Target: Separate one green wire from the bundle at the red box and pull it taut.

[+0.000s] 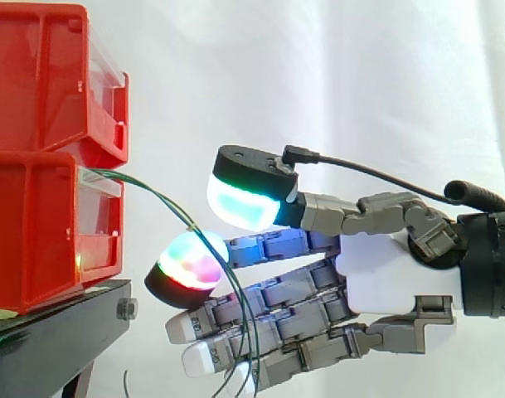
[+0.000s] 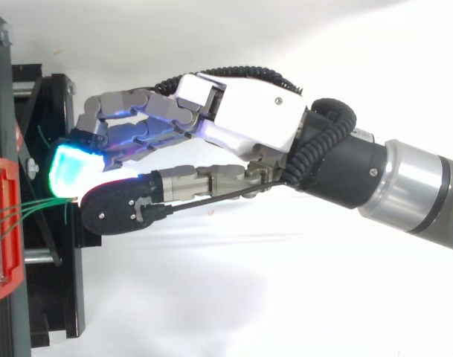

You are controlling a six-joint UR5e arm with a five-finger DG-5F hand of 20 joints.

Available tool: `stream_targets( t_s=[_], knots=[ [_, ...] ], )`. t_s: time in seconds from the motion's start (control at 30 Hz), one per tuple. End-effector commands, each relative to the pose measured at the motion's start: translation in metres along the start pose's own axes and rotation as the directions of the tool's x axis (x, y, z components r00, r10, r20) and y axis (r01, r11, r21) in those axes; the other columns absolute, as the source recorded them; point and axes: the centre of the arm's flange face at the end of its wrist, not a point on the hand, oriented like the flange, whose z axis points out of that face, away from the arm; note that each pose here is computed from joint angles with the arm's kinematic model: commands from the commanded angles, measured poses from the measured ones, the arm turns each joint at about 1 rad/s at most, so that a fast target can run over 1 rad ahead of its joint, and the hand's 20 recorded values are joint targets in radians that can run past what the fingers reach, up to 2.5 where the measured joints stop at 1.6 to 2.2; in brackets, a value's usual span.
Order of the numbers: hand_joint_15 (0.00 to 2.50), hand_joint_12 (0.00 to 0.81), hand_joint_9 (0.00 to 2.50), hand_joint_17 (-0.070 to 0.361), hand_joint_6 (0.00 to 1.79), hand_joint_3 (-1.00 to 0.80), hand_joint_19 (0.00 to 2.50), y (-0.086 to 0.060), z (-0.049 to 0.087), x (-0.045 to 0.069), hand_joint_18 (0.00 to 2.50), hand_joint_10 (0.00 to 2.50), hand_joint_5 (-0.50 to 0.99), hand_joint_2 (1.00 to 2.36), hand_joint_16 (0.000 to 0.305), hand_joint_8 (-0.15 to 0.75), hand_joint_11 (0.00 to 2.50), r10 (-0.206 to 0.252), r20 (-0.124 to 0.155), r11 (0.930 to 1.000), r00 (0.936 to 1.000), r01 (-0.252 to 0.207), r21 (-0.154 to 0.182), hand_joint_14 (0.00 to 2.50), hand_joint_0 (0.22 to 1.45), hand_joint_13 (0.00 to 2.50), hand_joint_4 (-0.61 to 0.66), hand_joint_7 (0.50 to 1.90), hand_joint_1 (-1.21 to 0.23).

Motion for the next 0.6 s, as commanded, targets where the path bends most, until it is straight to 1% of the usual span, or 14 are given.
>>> stream_targets(
  t_s=[0.0, 0.1, 0.2, 0.3, 0.37, 0.47, 0.5, 0.53, 0.57],
  knots=[
    [0.36, 0.324, 0.75, 0.096, 0.50, -0.42, 0.51, 0.001, -0.001, 0.004, 0.53, 0.01, -0.08, 1.01, 0.042, 0.253, 0.28, 0.000, -0.003, 1.0000, 1.0000, 0.000, -0.001, 0.01, 0.59, 0.67, 0.17, 1.22, -0.59],
    [0.37, 0.324, 0.75, 0.096, 0.50, -0.44, 0.51, 0.001, -0.002, 0.007, 0.53, 0.01, -0.08, 1.01, 0.043, 0.250, 0.28, -0.002, -0.006, 1.0000, 1.0000, 0.002, -0.003, 0.01, 0.58, 0.67, 0.18, 1.22, -0.60],
    [0.37, 0.325, 0.75, 0.097, 0.50, -0.45, 0.51, 0.002, -0.003, 0.012, 0.54, 0.01, -0.08, 1.01, 0.043, 0.253, 0.27, -0.016, 0.006, 0.9998, 0.9999, 0.016, -0.014, 0.01, 0.57, 0.68, 0.17, 1.22, -0.61],
    [0.36, 0.326, 0.75, 0.098, 0.50, -0.46, 0.52, 0.001, -0.004, 0.015, 0.55, 0.01, -0.08, 1.00, 0.044, 0.254, 0.29, -0.023, 0.001, 0.9996, 0.9997, 0.023, -0.014, 0.01, 0.57, 0.68, 0.18, 1.23, -0.62],
    [0.36, 0.325, 0.75, 0.098, 0.50, -0.46, 0.52, 0.001, -0.004, 0.015, 0.55, 0.01, -0.08, 1.00, 0.044, 0.254, 0.28, -0.022, 0.003, 0.9996, 0.9997, 0.023, -0.014, 0.02, 0.57, 0.68, 0.18, 1.23, -0.62],
    [0.36, 0.327, 0.75, 0.098, 0.50, -0.46, 0.52, 0.000, -0.006, 0.020, 0.55, 0.01, -0.08, 1.00, 0.043, 0.254, 0.28, -0.022, -0.003, 0.9996, 0.9998, 0.022, -0.016, 0.02, 0.57, 0.68, 0.18, 1.24, -0.63],
    [0.36, 0.326, 0.75, 0.098, 0.50, -0.46, 0.52, 0.002, -0.006, 0.021, 0.55, 0.01, -0.08, 1.00, 0.043, 0.253, 0.28, -0.019, -0.003, 0.9996, 0.9998, 0.019, -0.020, 0.01, 0.57, 0.68, 0.17, 1.25, -0.64],
    [0.37, 0.324, 0.75, 0.097, 0.50, -0.45, 0.52, 0.002, -0.006, 0.024, 0.55, 0.01, -0.08, 1.00, 0.043, 0.253, 0.28, -0.019, -0.001, 0.9994, 0.9998, 0.019, -0.028, 0.01, 0.57, 0.69, 0.16, 1.26, -0.64],
    [0.36, 0.325, 0.75, 0.097, 0.50, -0.45, 0.52, 0.002, -0.006, 0.024, 0.55, 0.01, -0.08, 1.00, 0.043, 0.252, 0.29, -0.019, -0.001, 0.9994, 0.9998, 0.019, -0.028, 0.01, 0.58, 0.69, 0.15, 1.29, -0.65]
  ],
)
